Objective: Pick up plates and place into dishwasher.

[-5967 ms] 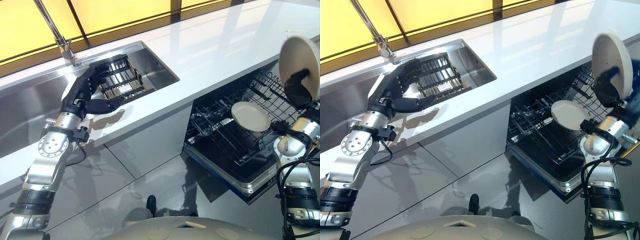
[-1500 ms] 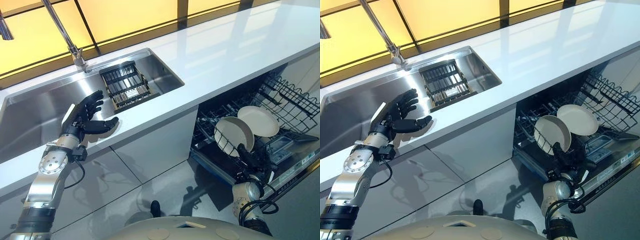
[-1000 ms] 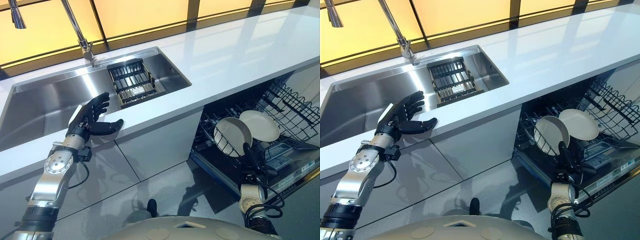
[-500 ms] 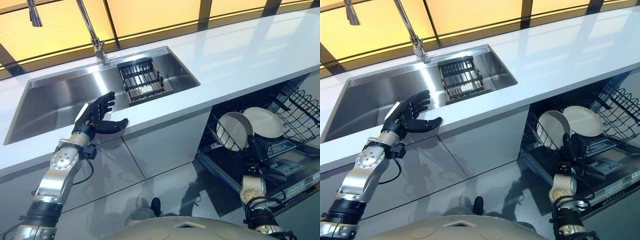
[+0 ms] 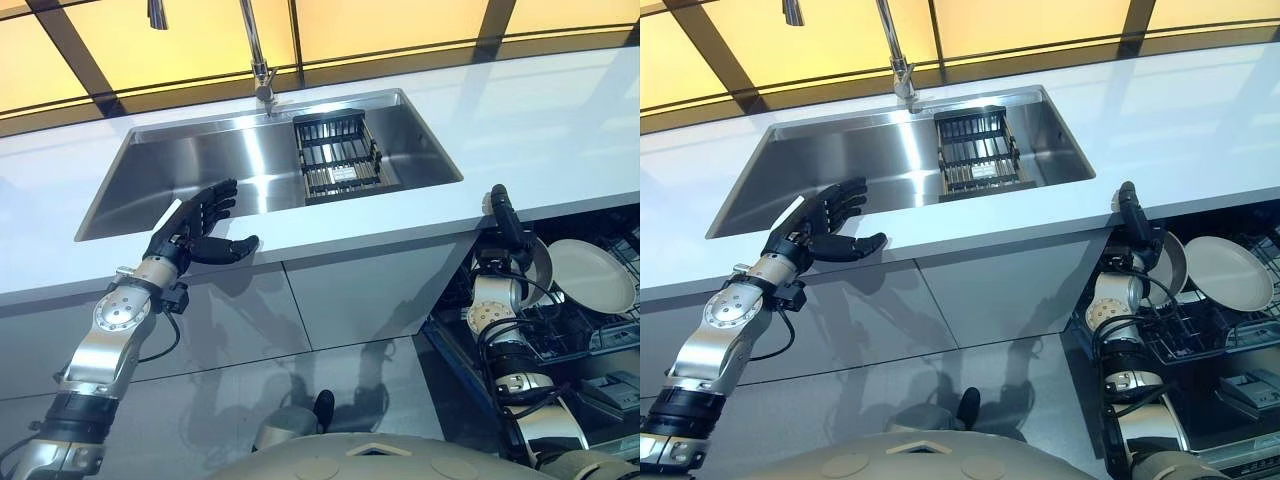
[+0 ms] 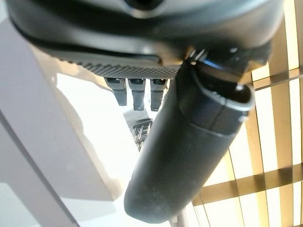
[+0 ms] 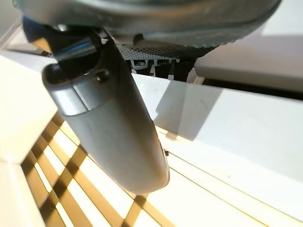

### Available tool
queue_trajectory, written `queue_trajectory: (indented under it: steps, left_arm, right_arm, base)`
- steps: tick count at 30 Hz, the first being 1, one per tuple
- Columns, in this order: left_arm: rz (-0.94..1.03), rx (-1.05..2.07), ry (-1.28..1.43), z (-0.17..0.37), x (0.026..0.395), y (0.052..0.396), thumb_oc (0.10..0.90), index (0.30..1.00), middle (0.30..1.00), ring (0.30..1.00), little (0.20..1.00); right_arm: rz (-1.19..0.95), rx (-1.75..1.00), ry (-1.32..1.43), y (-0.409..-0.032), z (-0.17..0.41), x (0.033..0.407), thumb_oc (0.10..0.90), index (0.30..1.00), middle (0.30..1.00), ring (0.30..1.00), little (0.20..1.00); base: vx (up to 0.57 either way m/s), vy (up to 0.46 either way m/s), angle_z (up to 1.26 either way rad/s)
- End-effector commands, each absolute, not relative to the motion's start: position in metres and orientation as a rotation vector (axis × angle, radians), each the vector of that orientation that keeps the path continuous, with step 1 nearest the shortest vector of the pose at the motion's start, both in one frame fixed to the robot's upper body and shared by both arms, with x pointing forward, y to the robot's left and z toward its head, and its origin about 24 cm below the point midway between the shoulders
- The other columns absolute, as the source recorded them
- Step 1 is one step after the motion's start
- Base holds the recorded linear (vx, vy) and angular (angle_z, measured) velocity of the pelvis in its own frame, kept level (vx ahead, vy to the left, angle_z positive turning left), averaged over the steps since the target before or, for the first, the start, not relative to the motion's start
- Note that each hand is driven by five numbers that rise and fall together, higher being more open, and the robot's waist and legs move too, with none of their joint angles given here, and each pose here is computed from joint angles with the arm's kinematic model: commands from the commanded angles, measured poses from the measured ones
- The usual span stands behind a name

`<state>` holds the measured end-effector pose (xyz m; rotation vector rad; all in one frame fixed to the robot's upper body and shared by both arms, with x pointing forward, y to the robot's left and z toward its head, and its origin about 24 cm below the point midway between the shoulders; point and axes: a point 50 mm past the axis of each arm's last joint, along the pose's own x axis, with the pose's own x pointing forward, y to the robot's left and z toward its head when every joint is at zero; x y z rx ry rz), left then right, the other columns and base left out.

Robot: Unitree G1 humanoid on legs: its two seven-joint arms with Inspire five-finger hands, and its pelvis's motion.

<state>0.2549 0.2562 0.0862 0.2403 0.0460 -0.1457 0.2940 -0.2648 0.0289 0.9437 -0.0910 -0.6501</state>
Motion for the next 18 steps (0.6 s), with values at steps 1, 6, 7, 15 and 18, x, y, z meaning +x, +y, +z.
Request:
queue_trajectory:
  steps: [1,6,7,15,18]
  left_arm:
    - [-0.153,0.321,-0.105,0.125,0.260,0.266,0.800,0.900,0.900,0.900,0.900]
    - [-0.148,0.312,-0.105,0.125,0.261,0.260,0.800,0.900,0.900,0.900,0.900]
    - [-0.144,0.309,-0.104,0.123,0.260,0.259,0.800,0.900,0.900,0.900,0.900]
    - [-0.066,0.286,-0.106,0.110,0.243,0.264,0.800,0.900,0.900,0.900,0.900]
    - [-0.033,0.293,-0.108,0.112,0.233,0.271,0.800,0.900,0.900,0.900,0.900]
  right_arm:
    - [-0.336,0.683,-0.391,-0.235,0.148,0.348,0.800,0.900,0.900,0.900,0.900]
    - [-0.595,0.452,-0.384,-0.249,0.144,0.334,0.800,0.900,0.900,0.900,0.900]
    - [-0.616,0.431,-0.407,-0.249,0.145,0.329,0.800,0.900,0.900,0.900,0.900]
    - [-0.727,0.314,-0.388,-0.262,0.105,0.263,0.800,0.900,0.900,0.900,0.900]
    - [-0.754,0.312,-0.349,-0.272,0.090,0.240,0.800,0.900,0.900,0.900,0.900]
  base:
    - [0.04,-0.035,0.06]
    - [0.00,-0.013,0.00]
    - [0.00,0.000,0.00]
    - [-0.05,-0.015,-0.04]
    - [-0.06,-0.060,-0.18]
